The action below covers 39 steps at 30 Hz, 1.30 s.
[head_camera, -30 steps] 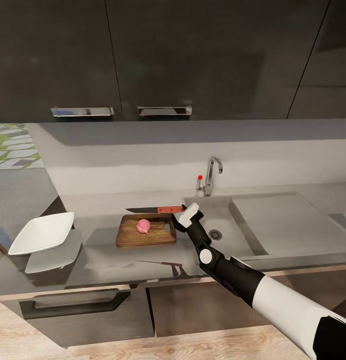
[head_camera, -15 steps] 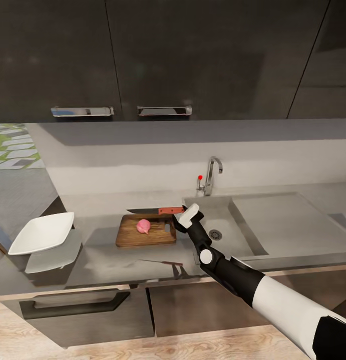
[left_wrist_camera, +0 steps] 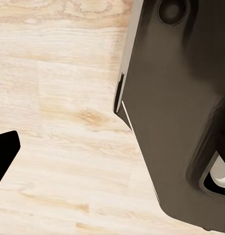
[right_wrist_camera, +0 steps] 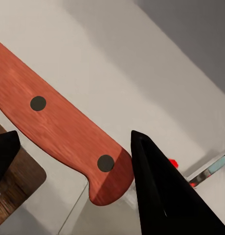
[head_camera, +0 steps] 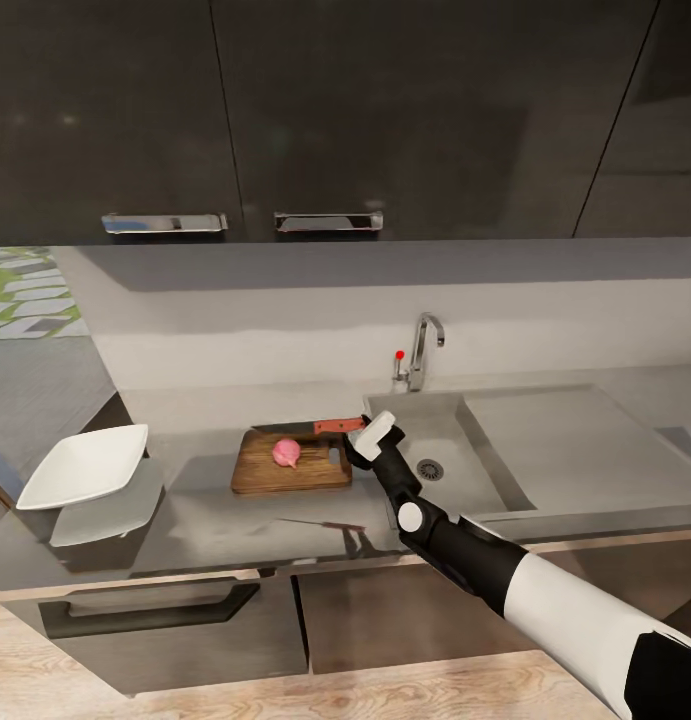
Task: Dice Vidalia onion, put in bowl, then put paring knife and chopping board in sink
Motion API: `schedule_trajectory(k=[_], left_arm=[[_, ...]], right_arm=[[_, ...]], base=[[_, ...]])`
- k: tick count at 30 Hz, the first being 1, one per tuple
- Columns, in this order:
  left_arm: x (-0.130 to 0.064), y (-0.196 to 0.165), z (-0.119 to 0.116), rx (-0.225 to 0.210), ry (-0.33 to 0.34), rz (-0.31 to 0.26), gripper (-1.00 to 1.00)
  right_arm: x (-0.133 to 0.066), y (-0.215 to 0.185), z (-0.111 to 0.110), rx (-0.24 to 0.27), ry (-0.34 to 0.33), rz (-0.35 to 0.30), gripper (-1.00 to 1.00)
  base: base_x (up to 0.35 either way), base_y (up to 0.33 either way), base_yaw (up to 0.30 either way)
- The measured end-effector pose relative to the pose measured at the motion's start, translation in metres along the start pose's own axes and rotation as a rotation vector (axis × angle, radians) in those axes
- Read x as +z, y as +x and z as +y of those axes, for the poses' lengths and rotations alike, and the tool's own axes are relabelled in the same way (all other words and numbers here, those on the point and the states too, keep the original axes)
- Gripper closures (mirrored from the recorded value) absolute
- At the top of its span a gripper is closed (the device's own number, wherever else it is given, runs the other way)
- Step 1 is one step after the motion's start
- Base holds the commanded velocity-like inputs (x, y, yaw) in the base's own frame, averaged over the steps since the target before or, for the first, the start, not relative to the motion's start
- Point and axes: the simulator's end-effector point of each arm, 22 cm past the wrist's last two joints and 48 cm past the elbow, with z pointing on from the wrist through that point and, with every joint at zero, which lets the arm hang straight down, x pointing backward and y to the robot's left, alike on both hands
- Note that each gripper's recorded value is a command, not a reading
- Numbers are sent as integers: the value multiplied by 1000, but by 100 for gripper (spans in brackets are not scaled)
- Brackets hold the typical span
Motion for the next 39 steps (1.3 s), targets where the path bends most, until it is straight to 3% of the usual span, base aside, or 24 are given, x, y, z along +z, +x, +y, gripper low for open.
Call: schedule_trajectory(k=[39], left_arm=[[0,0,0,0,0,0,-100]], right_arm=[[-2,-2,7,-10,-16,-6,100]], base=[[0,0,0]])
